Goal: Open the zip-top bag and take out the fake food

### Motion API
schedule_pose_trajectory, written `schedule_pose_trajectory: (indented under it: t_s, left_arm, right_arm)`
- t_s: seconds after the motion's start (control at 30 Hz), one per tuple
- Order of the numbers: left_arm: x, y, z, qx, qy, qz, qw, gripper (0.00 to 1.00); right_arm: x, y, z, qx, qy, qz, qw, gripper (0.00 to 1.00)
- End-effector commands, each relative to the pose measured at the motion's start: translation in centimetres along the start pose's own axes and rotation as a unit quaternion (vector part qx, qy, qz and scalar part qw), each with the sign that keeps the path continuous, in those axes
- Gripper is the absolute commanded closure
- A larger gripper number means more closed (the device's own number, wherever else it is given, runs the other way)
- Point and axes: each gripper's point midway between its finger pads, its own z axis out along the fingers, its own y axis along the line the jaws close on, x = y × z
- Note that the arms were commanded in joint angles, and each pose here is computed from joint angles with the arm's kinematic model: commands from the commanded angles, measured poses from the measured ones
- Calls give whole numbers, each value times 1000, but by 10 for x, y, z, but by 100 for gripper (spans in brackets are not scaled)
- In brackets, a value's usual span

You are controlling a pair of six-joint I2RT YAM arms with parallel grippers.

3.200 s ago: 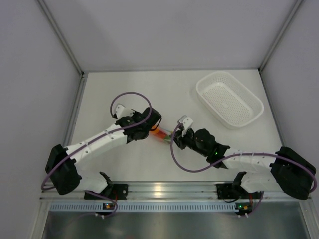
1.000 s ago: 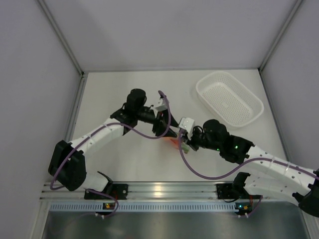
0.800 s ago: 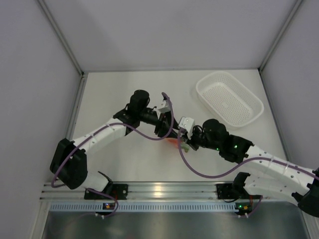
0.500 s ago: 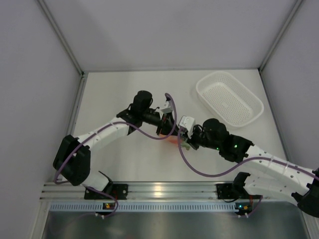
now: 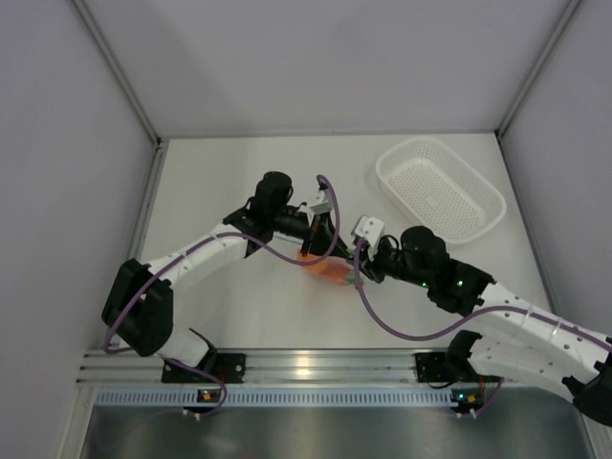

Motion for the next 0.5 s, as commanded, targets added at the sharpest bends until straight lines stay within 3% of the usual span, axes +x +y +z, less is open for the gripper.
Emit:
schedule_pose_trajectory:
  t_s: [0.0,0.2,0.33,0.47]
  left_arm:
    - [-23,-6,1,24,-19,41,999,100]
    - [-25,-8,0,24,-20,44,999,100]
    - [-24,-6,1,22,-18,40,999,100]
    - [-14,3,-1,-3,5,24,1000,100]
  right_arm:
    - [-27,-10,-1,9,-54,6,998,80]
    - [-26,-10,5,2,-54,10,999,100]
    - [-26,-11,6,5,-63,19,998,100]
    - [-20,-31,3,69,-63,43,995,100]
